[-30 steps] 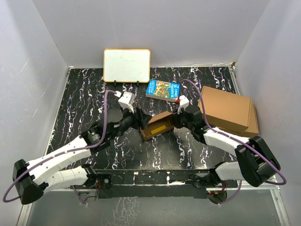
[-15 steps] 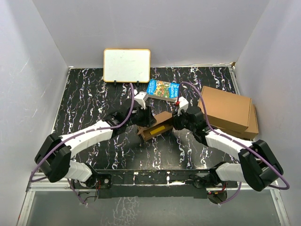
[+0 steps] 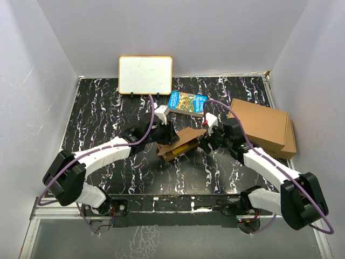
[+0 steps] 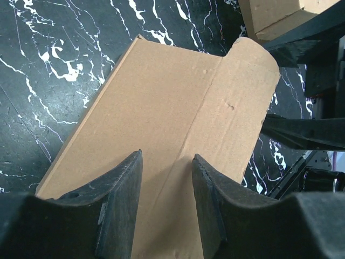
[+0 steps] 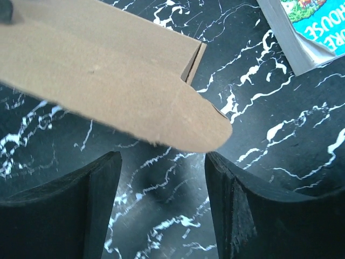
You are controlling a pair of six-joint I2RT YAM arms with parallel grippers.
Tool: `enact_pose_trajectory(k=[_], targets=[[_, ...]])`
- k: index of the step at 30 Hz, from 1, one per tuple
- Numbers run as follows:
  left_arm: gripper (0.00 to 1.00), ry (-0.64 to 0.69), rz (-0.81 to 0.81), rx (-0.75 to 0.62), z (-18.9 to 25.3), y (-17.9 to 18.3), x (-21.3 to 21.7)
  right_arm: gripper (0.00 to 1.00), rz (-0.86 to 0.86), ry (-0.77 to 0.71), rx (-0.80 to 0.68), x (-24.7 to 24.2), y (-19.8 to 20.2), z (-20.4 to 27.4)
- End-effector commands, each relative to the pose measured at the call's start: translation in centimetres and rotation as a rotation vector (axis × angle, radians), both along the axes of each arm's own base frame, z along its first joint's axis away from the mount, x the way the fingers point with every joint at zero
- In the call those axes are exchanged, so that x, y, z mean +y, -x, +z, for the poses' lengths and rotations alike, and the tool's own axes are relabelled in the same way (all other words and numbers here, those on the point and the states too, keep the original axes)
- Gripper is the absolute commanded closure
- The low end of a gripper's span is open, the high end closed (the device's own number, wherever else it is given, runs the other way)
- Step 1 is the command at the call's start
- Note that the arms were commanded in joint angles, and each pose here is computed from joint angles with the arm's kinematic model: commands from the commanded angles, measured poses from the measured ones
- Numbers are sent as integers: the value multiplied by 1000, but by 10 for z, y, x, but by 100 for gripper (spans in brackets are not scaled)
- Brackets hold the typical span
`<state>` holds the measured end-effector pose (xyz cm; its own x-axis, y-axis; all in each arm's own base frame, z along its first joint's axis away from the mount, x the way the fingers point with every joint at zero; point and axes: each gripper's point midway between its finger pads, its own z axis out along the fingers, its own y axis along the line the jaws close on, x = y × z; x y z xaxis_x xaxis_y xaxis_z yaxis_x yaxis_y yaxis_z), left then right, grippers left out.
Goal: Fold the paper box
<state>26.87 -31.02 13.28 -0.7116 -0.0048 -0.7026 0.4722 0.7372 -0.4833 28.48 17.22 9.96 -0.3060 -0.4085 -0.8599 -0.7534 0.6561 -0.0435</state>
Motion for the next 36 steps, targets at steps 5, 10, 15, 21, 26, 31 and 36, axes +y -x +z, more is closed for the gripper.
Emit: enact_pose_trajectory(k=[5, 10, 15, 21, 26, 31, 36], targets=[[60, 28, -11, 8, -1, 0, -1, 31, 264, 50, -143, -13, 15, 45], [60, 25, -16, 27, -8, 4, 0, 30, 329, 60, -141, -16, 25, 59], [61, 23, -17, 44, -15, 8, 2, 30, 471, -2, -124, -2, 46, 87], [61, 28, -23, 63, -22, 10, -1, 32, 523, -180, -52, 23, 43, 124], [61, 31, -28, 78, -27, 11, -2, 53, 493, -218, 125, 40, 19, 102], [61, 26, -30, 96, -34, 14, -2, 67, 461, -189, 232, 54, 1, 75], [62, 22, -27, 108, -40, 16, 0, 72, 424, -152, 298, 56, -10, 52]])
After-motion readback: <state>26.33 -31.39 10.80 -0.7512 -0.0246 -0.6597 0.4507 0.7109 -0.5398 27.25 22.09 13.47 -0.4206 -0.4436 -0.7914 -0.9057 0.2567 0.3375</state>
